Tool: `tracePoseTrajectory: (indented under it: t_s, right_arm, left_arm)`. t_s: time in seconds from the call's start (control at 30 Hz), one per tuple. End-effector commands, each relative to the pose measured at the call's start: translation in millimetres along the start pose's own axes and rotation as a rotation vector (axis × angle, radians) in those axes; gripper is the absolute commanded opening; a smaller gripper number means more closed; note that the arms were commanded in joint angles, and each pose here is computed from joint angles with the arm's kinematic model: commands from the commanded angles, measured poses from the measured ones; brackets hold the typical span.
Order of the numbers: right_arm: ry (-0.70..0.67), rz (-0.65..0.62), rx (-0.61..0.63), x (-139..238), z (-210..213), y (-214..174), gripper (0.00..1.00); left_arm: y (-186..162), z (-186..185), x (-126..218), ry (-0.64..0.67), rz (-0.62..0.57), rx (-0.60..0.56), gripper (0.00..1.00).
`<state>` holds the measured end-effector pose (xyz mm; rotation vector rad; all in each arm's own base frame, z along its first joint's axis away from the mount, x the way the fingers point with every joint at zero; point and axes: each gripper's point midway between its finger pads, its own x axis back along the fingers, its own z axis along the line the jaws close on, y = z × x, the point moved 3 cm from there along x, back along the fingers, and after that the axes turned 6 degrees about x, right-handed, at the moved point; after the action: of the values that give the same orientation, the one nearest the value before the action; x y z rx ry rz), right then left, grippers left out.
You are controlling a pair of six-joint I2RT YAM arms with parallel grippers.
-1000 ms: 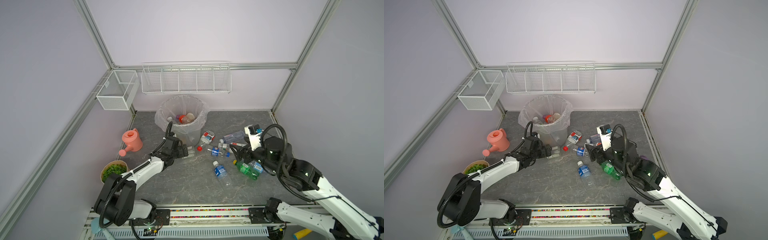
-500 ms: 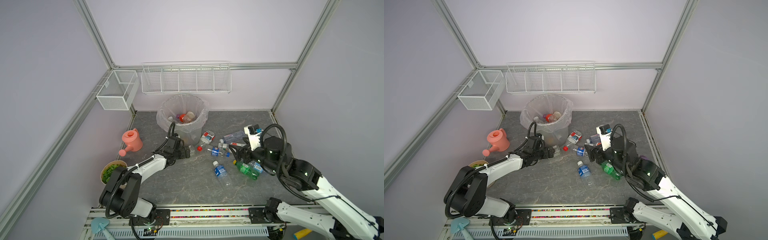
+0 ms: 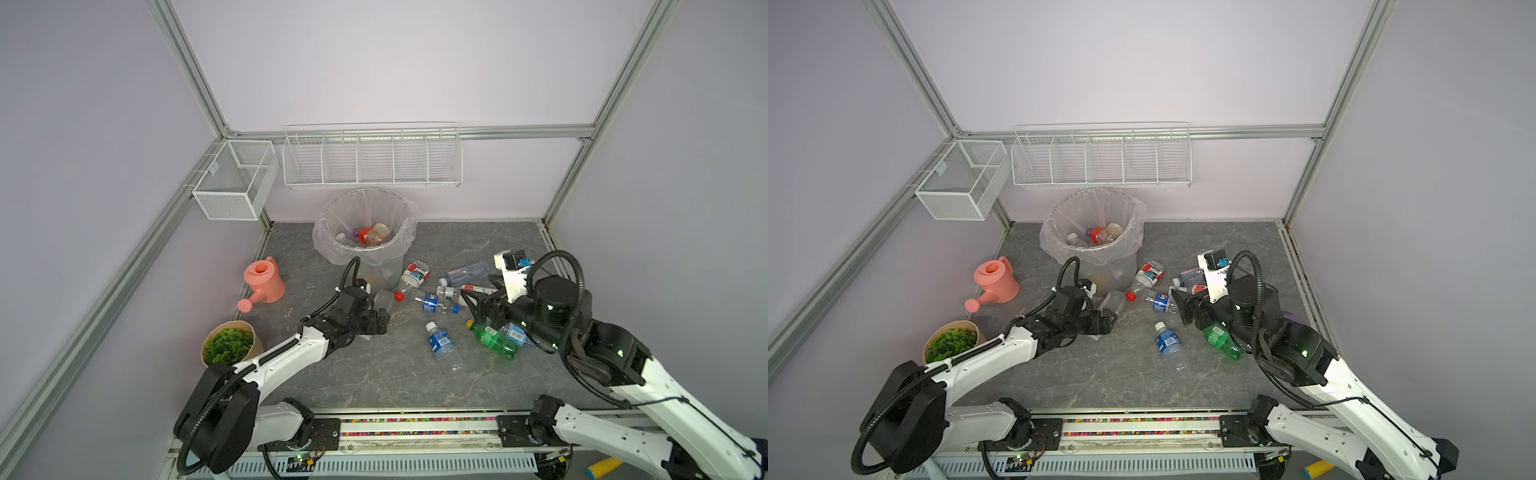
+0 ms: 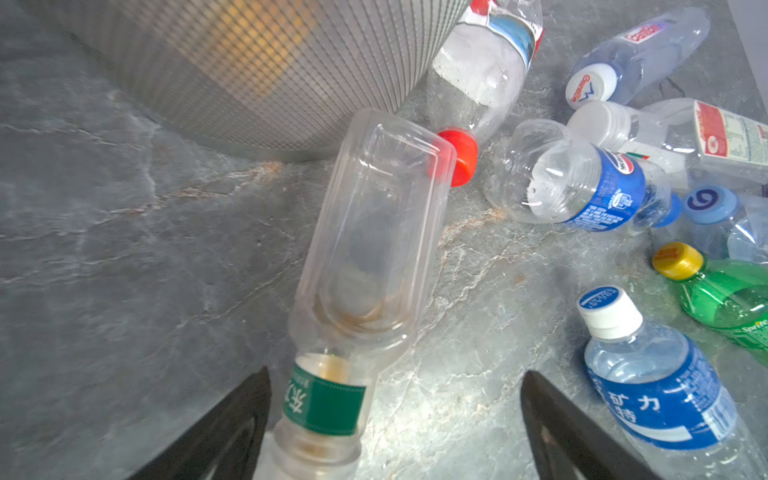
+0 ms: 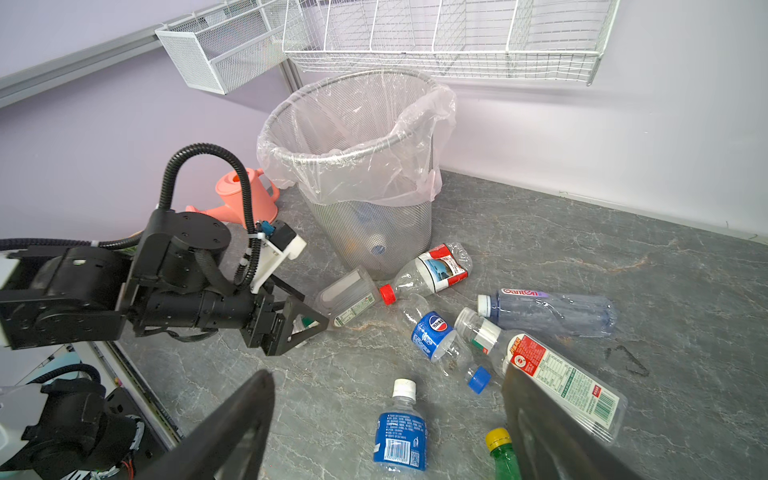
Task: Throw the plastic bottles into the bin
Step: 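Lower the left gripper onto the clear green-cap bottle beside the bin and grasp it, then lift the green-cap bottle upright with the left gripper over the bin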
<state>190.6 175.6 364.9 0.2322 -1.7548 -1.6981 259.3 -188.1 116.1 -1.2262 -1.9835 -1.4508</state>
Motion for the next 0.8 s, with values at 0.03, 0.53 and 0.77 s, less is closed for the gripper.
tracePoseTrajectory:
  t_s: [0.03, 0.53, 0.77]
  right_arm:
    - [0.0, -0.011, -0.02, -1.1, -1.1, -1.0, 0.88]
    - [-0.035, -0.024, -0.014, 7.3, -8.5, -2.6, 0.88]
    - [-0.032, -0.025, -0.014, 4.5, -7.2, -1.0, 0.88]
  left_arm:
    - [9.4, 4.8, 6.4, 0.046, -0.046, -0.016, 0.94]
    - [5.1, 6.4, -35.6, 0.115, 0.055, -0.006, 0.9]
    - [-5.5, 14.3, -48.6, 0.186, 0.073, -0.011, 0.8]
